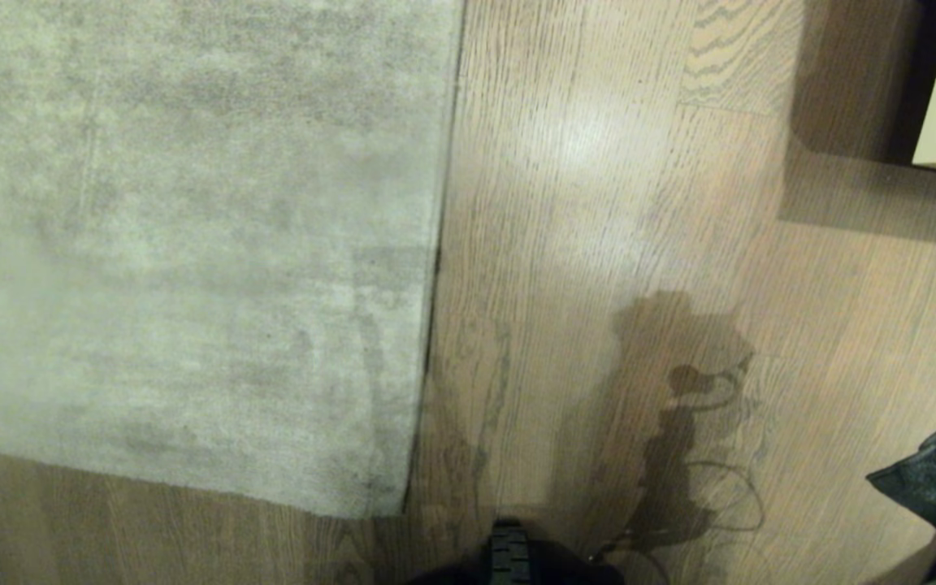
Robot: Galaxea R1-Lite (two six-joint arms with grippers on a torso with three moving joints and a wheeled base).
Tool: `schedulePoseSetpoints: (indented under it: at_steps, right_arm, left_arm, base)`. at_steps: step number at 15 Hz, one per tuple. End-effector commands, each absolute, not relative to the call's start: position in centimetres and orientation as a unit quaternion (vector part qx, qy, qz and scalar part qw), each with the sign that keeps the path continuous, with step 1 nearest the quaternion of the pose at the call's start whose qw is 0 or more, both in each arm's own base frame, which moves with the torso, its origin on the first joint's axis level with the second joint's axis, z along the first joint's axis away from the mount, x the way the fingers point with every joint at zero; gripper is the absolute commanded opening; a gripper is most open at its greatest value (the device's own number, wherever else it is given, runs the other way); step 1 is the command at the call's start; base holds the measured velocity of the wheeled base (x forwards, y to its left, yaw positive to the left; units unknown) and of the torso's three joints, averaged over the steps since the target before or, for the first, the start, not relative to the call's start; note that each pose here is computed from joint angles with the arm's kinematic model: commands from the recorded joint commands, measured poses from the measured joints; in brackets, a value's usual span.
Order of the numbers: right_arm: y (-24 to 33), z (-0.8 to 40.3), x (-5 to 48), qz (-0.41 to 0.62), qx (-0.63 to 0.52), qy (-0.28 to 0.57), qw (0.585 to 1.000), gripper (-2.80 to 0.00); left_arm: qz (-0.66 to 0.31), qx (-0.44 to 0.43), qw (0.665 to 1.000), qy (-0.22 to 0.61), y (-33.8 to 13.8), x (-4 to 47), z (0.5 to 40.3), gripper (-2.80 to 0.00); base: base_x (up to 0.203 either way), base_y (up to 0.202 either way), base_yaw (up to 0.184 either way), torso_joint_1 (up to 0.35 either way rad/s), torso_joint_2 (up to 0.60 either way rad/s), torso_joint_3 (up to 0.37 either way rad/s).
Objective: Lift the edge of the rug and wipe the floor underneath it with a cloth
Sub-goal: Lift up the carpet
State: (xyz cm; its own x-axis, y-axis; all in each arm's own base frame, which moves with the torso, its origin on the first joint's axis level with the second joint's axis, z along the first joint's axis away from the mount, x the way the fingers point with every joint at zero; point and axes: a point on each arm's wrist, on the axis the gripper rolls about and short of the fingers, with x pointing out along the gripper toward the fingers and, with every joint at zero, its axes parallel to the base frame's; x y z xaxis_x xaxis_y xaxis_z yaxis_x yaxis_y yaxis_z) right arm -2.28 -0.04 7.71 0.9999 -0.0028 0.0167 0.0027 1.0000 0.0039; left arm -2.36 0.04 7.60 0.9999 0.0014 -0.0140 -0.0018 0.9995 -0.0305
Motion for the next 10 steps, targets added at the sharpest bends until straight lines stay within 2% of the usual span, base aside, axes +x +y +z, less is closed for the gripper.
schedulePoseSetpoints:
  at_steps: [1,10]
  right_arm:
    - [-0.04,7.72,-2.28,-0.002,0.002,-0.008,1.000,-2.80]
    - [-0.04,7.72,-2.27,-0.002,0.002,-0.008,1.000,-2.80]
  left_arm:
    - [0.001,-0.015,1.000,0.008,0.04,-2.35,7.55,-2.80]
    - [0.004,-0.015,1.000,-0.005,0.05,-2.28,7.66,-2.80]
  base:
    - [0.000,0.000,0.000,0.000,0.00,0.000]
    - [0.000,0.000,0.000,0.000,0.00,0.000]
